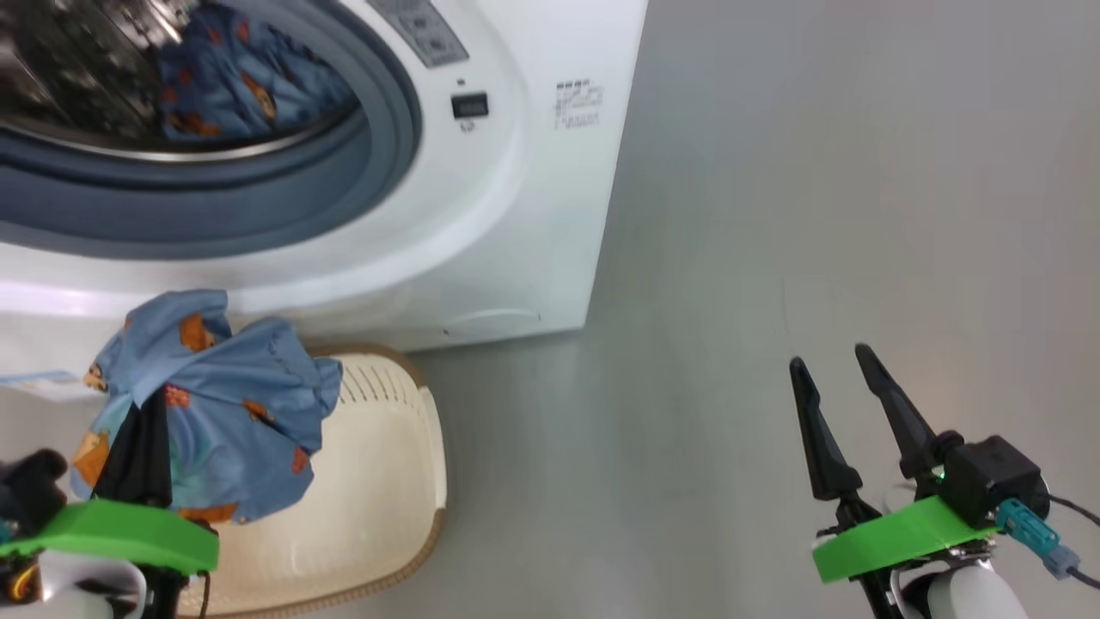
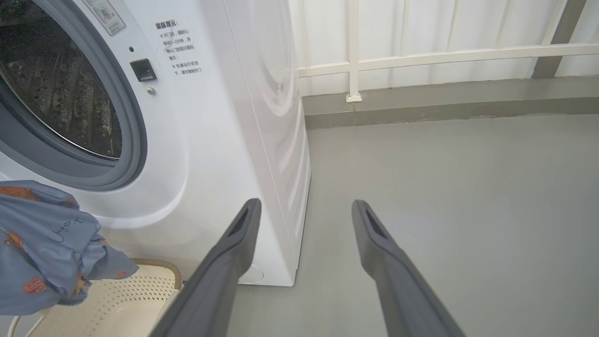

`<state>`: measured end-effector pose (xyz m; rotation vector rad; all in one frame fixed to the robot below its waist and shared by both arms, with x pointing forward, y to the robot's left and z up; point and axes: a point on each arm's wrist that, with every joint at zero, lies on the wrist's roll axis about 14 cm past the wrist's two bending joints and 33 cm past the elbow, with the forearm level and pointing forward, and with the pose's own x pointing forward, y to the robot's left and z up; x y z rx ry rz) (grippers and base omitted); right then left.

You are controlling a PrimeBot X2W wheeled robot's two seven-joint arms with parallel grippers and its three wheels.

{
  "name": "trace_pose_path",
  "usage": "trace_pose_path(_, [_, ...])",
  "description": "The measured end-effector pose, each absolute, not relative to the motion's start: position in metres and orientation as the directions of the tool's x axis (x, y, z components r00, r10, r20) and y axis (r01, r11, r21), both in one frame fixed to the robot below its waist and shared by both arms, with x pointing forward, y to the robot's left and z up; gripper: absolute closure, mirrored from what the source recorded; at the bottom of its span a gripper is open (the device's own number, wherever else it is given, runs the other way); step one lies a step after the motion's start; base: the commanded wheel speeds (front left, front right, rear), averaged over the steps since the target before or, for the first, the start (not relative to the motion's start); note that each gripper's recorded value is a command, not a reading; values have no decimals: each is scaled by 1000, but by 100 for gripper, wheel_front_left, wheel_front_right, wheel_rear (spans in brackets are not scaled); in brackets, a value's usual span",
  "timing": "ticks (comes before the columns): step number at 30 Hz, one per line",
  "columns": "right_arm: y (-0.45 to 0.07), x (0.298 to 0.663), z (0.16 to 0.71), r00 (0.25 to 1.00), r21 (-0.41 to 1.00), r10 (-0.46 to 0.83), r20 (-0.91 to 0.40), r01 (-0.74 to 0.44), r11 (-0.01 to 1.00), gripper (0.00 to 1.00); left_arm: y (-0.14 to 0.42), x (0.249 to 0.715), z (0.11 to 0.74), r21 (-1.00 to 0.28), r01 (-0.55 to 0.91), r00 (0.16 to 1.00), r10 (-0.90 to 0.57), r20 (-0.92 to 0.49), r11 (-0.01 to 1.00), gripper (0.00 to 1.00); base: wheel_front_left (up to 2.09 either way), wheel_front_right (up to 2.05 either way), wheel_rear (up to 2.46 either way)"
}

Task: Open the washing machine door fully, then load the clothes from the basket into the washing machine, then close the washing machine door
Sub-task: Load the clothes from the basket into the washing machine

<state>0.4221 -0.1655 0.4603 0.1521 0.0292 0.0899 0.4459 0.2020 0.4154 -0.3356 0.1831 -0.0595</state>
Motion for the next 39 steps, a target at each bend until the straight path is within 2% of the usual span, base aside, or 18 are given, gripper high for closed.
trace_pose_path(14, [-170, 394, 505, 993, 133, 79, 87, -91, 987, 0, 223, 411, 505, -217, 16, 996, 3, 89, 976, 100, 0, 0, 0])
trace_pose_path(26, [-178, 368, 524, 991, 129, 53, 126, -70, 989, 0, 223, 372, 533, -165, -15, 986, 43, 164, 986, 100, 0, 0, 0])
trace_pose_path(39, [-175, 360, 535, 986, 128, 63, 153, -83, 988, 0, 225, 349, 530, -157, -42, 986, 66, 155, 987, 100, 0, 0, 0])
